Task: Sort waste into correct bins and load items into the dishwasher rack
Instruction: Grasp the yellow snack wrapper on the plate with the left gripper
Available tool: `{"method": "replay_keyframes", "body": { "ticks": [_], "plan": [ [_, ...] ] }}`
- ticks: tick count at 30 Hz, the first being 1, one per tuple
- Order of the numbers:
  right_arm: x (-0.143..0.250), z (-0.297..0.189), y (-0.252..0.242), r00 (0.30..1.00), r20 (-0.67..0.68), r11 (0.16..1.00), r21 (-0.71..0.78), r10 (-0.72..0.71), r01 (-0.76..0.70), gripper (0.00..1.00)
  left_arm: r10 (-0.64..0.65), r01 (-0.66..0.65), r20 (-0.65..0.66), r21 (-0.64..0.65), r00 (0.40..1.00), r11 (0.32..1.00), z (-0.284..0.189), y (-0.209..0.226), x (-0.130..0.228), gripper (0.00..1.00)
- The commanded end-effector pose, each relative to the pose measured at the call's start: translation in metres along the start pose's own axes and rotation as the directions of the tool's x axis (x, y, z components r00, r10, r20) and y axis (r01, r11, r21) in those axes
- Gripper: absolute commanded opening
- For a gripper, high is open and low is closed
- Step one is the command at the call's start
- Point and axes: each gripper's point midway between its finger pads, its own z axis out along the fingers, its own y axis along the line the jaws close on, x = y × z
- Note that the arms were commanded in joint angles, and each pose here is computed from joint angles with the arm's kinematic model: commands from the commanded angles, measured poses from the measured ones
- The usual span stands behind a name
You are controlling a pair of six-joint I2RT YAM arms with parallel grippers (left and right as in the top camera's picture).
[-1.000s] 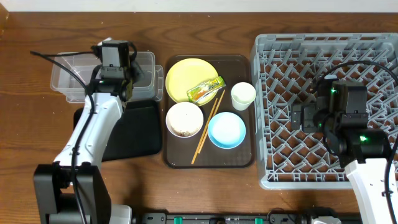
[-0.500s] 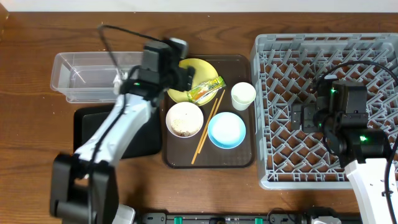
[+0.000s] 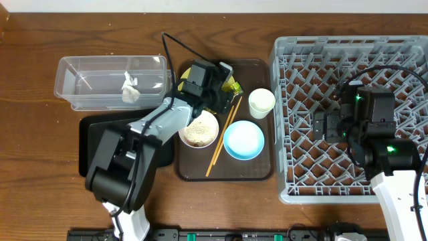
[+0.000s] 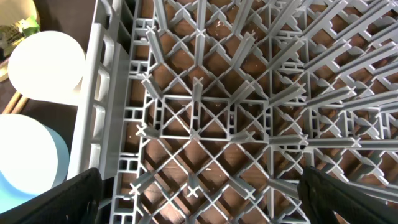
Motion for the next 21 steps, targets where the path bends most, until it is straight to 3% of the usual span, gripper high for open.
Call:
{"method": "replay_keyframes", "body": {
  "ticks": [1,5,8,13,14,21],
  "plan": [
    [-0.008,-0.006,-0.003,1.000,0.024,1.000,0.002,-0.003,0.003,0.99,0.008,-0.008,-0.026,-0.018,1.000,1.000,0.010,0.006,0.009,0.72],
    [-0.008,-0.006,-0.003,1.000,0.025,1.000,0.002,-0.003,0.003,0.99,0.001,-0.003,-0.056,-0.026,0.998,1.000,0.017,0.009,0.020,0.69],
    [-0.008,-0.006,-0.003,1.000,0.024,1.000,0.002,-0.003,0.003,0.99,0.001,-0.003,-0.057,-0.026,0.998,1.000,0.018,0.009,0.020,0.58],
    [-0.008,-0.006,-0.003,1.000,0.025,1.000,0.002,-0.003,0.003,0.99,0.000,-0.002,-0.059,-0.038,0.998,0.999,0.018,0.011,0.020,0.14],
    [-0.008,-0.006,-0.003,1.000,0.025,1.000,0.002,-0.003,0.003,0.99,0.000,-0.002,-0.057,-0.038,0.998,0.999,0.017,0.011,0.020,0.10],
    [-0.008,-0.006,-0.003,1.000,0.025,1.000,0.002,-0.003,0.003,0.99,-0.037,0.041,0.047,-0.099,0.998,0.994,-0.016,0.026,-0.016,0.06]
  ]
}}
